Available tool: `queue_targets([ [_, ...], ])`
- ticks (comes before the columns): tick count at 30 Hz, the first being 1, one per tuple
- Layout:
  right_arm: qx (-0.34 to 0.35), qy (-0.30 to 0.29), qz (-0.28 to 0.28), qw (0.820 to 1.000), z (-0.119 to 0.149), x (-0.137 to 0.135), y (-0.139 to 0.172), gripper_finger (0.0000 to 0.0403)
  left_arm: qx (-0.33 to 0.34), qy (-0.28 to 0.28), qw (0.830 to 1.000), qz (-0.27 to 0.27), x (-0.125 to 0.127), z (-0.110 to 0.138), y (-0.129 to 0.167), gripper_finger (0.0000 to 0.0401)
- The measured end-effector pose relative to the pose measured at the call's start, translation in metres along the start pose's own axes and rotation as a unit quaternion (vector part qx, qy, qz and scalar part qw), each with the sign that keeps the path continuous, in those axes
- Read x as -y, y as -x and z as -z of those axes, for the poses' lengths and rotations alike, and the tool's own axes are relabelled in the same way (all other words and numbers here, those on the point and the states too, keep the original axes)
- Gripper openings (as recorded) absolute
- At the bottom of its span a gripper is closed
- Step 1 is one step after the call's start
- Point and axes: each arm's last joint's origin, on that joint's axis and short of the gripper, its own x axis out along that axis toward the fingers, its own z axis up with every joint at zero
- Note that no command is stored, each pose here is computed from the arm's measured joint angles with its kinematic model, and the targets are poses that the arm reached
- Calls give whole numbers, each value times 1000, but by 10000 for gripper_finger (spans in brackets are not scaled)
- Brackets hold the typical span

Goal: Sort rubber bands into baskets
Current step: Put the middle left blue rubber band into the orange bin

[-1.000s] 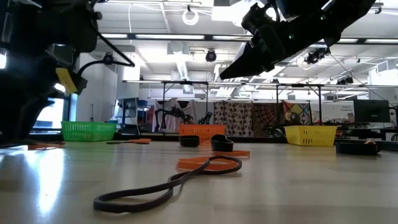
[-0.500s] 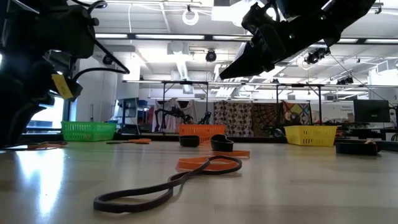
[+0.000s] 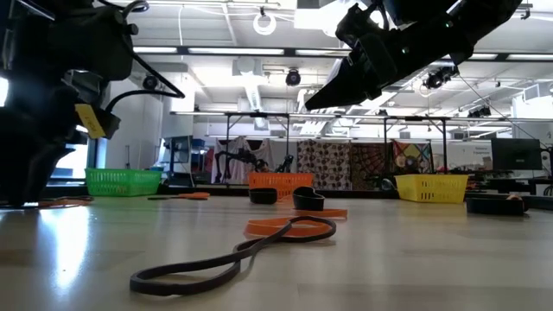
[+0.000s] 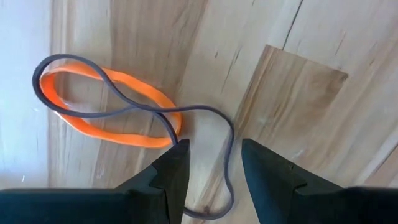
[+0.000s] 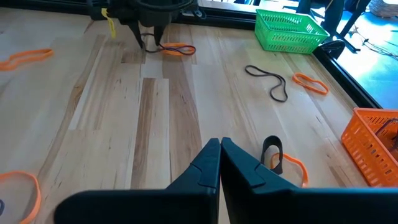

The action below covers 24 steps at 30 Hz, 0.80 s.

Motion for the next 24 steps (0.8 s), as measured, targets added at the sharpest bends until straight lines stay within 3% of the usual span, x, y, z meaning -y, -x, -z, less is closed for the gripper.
queue_targets([
  [8, 0, 0, 0, 1000, 0, 0, 0, 0, -9, 11, 1000, -2, -3, 6, -8, 129],
  [18, 0, -4, 0, 1000, 0, 0, 0, 0, 27, -42, 999, 2, 5, -10, 13, 9],
  [24, 0, -4, 0, 1000, 0, 0, 0, 0, 52, -41, 998, -14, 8, -20, 36, 5],
])
